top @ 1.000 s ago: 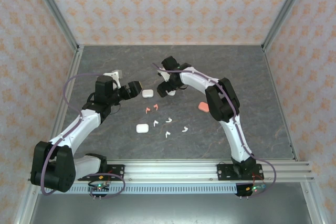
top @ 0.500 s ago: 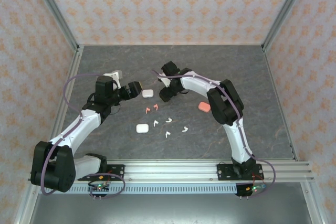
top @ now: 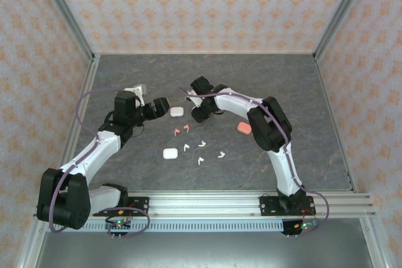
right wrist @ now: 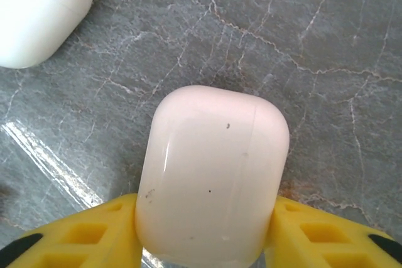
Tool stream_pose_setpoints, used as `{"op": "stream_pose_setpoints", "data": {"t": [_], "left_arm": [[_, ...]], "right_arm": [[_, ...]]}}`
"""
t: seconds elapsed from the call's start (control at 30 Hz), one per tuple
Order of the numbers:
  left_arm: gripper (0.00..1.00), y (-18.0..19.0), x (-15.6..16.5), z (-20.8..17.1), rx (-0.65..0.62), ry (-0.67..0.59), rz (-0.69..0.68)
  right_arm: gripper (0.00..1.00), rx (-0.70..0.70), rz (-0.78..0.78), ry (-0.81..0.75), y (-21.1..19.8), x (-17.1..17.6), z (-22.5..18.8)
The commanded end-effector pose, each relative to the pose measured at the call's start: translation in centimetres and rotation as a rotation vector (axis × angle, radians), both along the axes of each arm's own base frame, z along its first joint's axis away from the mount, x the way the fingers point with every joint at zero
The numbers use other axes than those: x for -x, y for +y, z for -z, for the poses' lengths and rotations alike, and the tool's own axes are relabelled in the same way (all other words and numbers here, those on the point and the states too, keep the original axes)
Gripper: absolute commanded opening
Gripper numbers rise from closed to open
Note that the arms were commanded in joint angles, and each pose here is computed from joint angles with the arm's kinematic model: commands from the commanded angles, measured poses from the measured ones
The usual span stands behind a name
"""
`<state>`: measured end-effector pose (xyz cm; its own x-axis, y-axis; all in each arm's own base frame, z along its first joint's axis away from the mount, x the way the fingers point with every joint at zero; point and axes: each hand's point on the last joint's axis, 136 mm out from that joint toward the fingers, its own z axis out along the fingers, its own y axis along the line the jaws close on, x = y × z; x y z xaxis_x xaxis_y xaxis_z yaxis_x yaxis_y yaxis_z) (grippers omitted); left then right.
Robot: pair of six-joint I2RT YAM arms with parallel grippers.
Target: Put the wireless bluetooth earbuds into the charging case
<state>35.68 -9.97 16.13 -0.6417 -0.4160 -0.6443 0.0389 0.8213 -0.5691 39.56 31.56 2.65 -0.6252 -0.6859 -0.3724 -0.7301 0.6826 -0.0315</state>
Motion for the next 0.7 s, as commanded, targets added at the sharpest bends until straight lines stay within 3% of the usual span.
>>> {"op": "stream_pose_setpoints", "data": {"t": [0.0, 0.27, 0.5, 0.67], "left_arm": [[0.9, 0.2, 0.5, 0.3, -0.009, 0.019, -0.004], [0.88, -1.3, 1.1, -1.3, 0.042, -0.005, 0.085], [0.86, -6.0, 2.5, -5.6, 0.18, -0.078, 0.372], [0.86, -9.7, 4.5, -8.9, 0.23, -0.139, 0.576]], "right_arm": [[0.44, 0.105, 0.003, -0.015, -2.7, 0.7, 0.0], [0.41, -0.06, -0.005, -0.196, -2.8, 1.5, -7.2], [0.41, -0.232, -0.082, -0.34, -3.8, 5.9, -13.3], [0.41, -0.268, -0.184, -0.434, -3.4, 9.5, -16.5]]}}
